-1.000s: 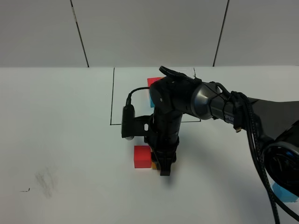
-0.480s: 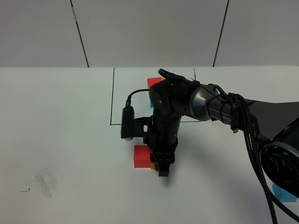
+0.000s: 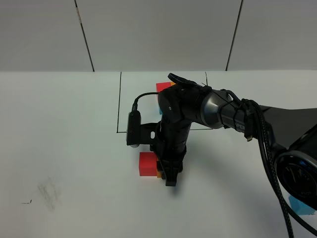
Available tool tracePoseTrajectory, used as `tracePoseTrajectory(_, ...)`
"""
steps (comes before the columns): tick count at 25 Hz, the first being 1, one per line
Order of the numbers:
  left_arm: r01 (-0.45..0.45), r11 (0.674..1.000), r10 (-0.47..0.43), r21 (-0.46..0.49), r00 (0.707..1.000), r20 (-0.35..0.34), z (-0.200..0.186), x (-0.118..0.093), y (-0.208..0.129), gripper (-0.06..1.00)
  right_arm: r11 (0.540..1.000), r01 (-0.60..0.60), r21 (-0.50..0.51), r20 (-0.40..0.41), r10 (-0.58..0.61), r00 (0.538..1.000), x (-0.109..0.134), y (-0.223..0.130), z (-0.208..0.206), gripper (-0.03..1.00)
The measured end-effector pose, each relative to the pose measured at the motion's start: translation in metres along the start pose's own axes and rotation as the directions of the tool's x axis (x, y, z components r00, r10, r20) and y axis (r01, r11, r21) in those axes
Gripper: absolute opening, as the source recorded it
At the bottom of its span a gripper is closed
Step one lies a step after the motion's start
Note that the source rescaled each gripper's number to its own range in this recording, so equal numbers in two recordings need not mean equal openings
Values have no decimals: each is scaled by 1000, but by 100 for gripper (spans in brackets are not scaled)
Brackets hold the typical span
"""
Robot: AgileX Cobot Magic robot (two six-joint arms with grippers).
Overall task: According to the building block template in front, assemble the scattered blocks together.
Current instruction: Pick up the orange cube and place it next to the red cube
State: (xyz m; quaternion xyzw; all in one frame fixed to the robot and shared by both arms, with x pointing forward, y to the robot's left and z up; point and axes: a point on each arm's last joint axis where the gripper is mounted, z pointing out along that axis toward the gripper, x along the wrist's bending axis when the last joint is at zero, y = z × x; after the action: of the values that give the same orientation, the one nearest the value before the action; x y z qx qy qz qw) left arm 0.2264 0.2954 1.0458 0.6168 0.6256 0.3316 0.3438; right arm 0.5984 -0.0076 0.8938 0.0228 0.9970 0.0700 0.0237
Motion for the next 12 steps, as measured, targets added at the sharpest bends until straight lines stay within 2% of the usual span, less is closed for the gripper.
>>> tracePoseTrajectory(12, 0, 1000, 0, 0, 1000, 0, 0, 0, 0, 79, 1000, -5, 0, 0, 5, 1000, 0, 0, 0, 0)
